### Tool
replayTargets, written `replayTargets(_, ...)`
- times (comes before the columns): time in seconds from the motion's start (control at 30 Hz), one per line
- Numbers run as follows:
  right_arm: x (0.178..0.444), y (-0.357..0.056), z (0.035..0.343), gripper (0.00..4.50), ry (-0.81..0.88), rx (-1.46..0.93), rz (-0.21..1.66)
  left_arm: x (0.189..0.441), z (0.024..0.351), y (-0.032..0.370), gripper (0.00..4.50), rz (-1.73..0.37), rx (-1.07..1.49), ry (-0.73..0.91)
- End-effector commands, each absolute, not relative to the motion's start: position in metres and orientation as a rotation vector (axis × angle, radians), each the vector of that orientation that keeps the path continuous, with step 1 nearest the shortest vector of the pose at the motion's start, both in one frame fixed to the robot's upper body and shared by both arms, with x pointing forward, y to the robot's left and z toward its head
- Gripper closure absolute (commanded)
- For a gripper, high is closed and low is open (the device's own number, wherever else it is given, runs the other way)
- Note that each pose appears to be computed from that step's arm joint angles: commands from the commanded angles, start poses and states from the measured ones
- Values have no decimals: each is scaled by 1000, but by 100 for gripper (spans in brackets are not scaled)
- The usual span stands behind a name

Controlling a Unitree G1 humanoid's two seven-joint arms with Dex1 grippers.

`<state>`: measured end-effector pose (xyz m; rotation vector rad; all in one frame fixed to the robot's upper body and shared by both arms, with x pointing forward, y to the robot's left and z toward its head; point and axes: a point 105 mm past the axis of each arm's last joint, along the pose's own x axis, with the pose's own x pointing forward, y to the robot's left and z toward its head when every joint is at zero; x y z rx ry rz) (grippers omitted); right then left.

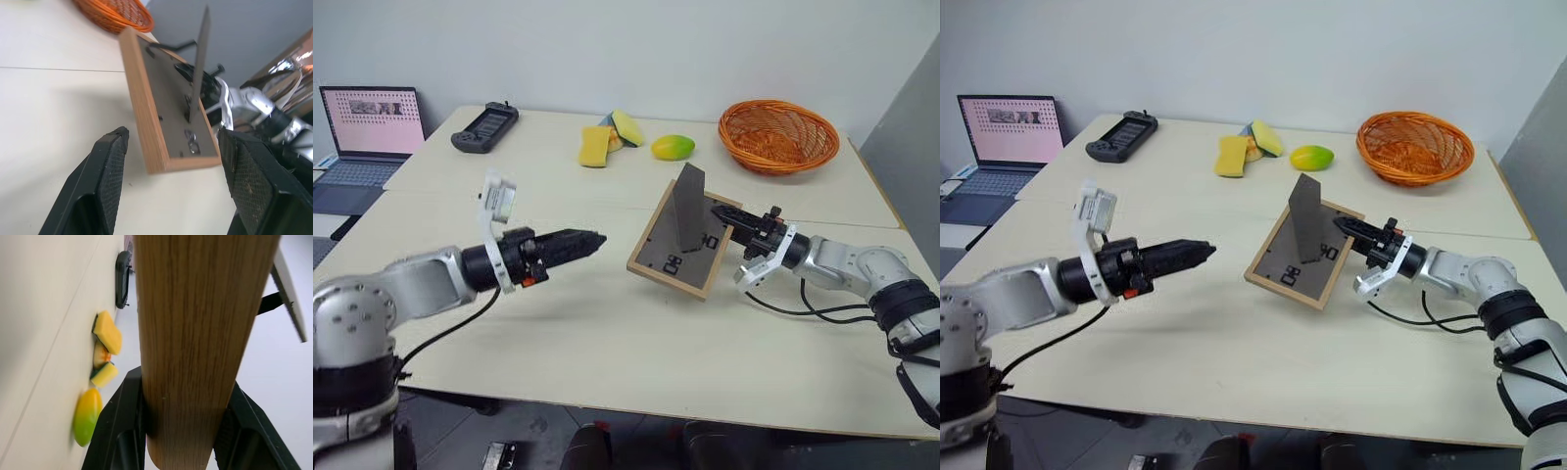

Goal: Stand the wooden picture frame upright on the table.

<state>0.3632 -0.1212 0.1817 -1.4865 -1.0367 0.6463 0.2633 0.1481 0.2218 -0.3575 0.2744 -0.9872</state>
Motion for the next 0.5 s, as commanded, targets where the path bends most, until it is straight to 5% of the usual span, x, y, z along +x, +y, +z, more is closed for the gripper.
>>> replayTargets(0.03,358,-103,215,310,-1054,-1192,698,252,234,148,143,-970,-310,158)
replayTargets(0.27,374,-80,226,310,-806,-769,793,248,235,150,143,-934,-328,132)
replayTargets(0.5,377,-68,204,310,-466,-340,1022,239,235,154,143,-945,-301,157)
